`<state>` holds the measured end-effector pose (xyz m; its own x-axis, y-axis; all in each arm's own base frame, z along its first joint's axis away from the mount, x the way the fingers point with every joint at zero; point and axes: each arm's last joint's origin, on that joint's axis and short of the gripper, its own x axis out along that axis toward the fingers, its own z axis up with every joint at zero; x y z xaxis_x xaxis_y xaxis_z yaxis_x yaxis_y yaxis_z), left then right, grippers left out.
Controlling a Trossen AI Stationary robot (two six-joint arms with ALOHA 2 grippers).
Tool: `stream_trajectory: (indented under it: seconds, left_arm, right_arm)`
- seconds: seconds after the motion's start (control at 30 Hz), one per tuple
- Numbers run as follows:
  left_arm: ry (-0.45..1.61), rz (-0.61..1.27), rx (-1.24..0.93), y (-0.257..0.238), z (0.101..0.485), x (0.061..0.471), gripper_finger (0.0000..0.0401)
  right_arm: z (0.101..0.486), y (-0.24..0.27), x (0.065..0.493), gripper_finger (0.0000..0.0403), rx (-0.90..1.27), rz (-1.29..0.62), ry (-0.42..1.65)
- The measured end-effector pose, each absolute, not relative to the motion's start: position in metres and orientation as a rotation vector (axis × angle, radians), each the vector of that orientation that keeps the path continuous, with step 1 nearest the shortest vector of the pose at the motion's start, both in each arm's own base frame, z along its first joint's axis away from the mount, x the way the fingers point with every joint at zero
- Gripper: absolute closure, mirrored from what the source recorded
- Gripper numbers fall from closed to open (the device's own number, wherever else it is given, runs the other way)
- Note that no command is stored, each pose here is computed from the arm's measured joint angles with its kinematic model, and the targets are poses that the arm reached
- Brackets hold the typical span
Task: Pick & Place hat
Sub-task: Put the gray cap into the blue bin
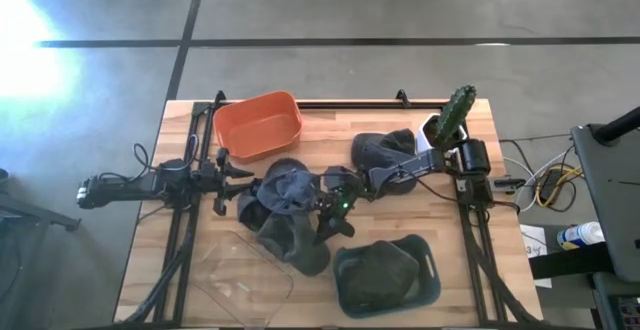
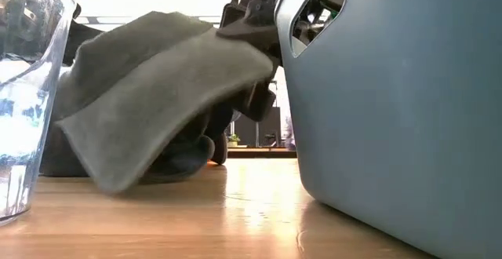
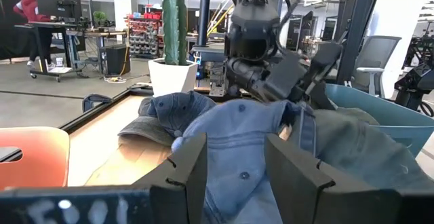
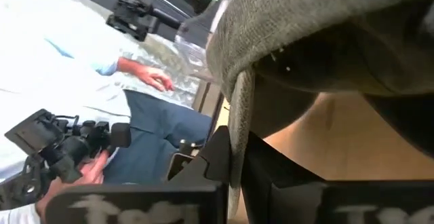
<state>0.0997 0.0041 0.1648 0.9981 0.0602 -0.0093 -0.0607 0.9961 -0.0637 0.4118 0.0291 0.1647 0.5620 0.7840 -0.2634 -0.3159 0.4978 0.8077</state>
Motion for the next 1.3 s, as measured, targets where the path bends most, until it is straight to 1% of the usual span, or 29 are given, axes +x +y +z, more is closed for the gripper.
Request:
stream_trajectory:
  seconds: [0.2,0.27,0.33,0.47,0.6,0.67,0.8,0.87,0.97,1.1,1.3]
  left_arm:
    - [0.007,0.060,-0.064,0.004,0.165,0.100,0.0261]
    - [0.007,0.060,-0.064,0.004,0.165,0.100,0.0261]
    - [0.007,0.061,-0.064,0.004,0.165,0.100,0.0261]
    - [0.007,0.061,-0.064,0.004,0.165,0.100,0.0261]
    - [0.007,0.060,-0.064,0.004,0.165,0.100,0.0261]
    - [0.008,0.060,-0.064,0.004,0.165,0.100,0.0261]
    - [0.007,0.061,-0.064,0.004,0.165,0.100,0.0261]
    - [0.007,0.060,-0.064,0.004,0.165,0.100,0.0261]
    - [0.007,0.061,-0.064,0.004,0.165,0.100,0.0261]
    - [0.008,0.061,-0.064,0.004,0.165,0.100,0.0261]
    - [0.007,0.061,-0.064,0.004,0.165,0.100,0.0261]
  right_arm:
    - [0.209,0.014,0.400,0.0389,0.762,0.790,0.609]
    - [0.226,0.007,0.390,0.0389,0.771,0.816,0.618]
    - [0.241,0.003,0.378,0.0389,0.792,0.839,0.656]
    - [0.261,0.005,0.341,0.0390,0.790,0.822,0.808]
    - [0.270,0.005,0.299,0.0390,0.753,0.697,0.994]
    - [0.273,0.003,0.285,0.0390,0.721,0.625,1.025]
    - [0.290,-0.009,0.269,0.0390,0.673,0.549,0.912]
    - [0.292,-0.015,0.264,0.0390,0.664,0.490,0.871]
    - [0.290,-0.020,0.255,0.0390,0.713,0.453,0.893]
    - [0.294,-0.017,0.228,0.0390,0.784,0.512,0.958]
    - [0.316,-0.013,0.188,0.0390,0.832,0.548,0.861]
